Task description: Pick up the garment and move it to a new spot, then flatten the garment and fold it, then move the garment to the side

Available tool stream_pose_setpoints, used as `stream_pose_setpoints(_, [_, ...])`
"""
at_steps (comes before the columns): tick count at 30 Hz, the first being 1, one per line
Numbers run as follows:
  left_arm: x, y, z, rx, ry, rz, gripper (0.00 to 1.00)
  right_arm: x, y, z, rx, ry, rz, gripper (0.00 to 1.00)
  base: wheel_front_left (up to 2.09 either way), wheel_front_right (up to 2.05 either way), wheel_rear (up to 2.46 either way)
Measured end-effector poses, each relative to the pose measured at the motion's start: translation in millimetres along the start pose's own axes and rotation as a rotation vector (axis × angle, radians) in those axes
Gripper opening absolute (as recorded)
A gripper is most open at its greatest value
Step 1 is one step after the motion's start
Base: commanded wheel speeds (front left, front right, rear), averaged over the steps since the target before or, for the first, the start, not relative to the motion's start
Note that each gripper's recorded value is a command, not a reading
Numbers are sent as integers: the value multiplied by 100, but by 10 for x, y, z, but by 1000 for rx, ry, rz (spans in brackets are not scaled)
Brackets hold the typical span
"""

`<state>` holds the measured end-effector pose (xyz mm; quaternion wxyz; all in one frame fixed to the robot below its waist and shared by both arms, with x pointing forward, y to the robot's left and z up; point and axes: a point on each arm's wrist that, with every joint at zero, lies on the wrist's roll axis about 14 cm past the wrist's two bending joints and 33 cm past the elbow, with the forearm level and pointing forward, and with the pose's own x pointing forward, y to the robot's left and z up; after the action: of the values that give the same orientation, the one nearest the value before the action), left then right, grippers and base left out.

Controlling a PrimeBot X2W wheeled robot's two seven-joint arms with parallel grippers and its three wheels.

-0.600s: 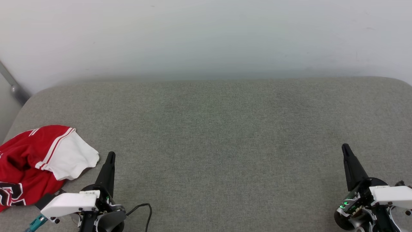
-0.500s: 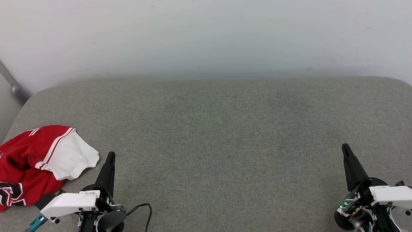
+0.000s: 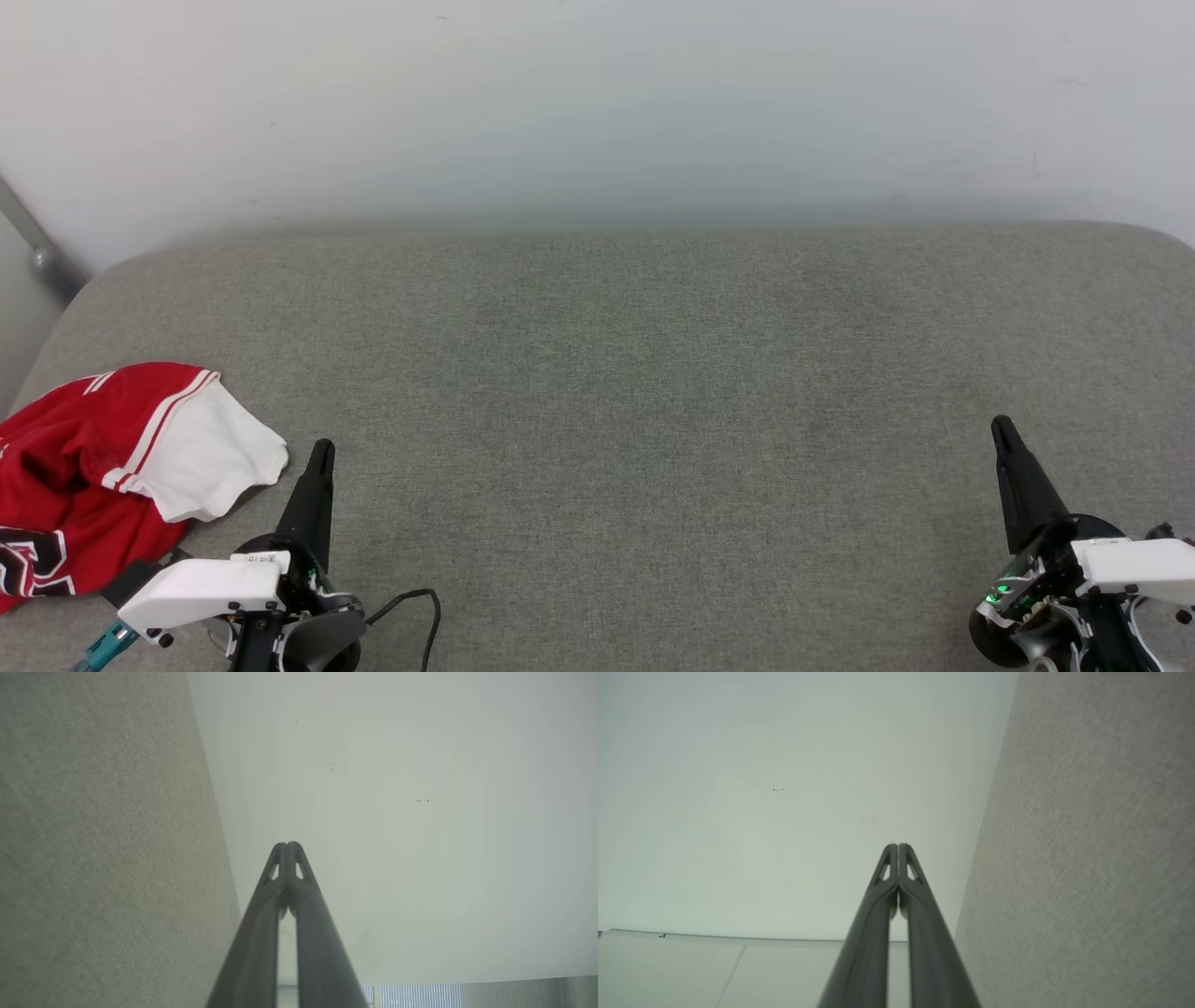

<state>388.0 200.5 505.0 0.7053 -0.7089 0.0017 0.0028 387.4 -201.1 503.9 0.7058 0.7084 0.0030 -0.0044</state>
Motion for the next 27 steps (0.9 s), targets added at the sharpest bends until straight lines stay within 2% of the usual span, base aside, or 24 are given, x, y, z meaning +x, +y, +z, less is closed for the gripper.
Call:
stream_pose_setpoints(5, [0,0,0,0,0,0,0,0,0,-1,0,0,0,0,0,0,0])
stream_pose_setpoints(6, [0,0,0,0,0,0,100,0,0,-1,0,0,0,100,0,0,0])
stream_pose_setpoints(9, [-73,171,-17,-4,2,51,100,-71,-159,6,3,-4,-47,100,0,0,0])
stream_pose_setpoints(19, [-47,78,-118,10,7,22,100,-59,-95,-19,-21,-18,-27,100,0,0,0])
stream_pose_setpoints(27, [-23,23,-193,123,19,7,100,-40,-48,-77,-128,-9,-15,100,0,0,0])
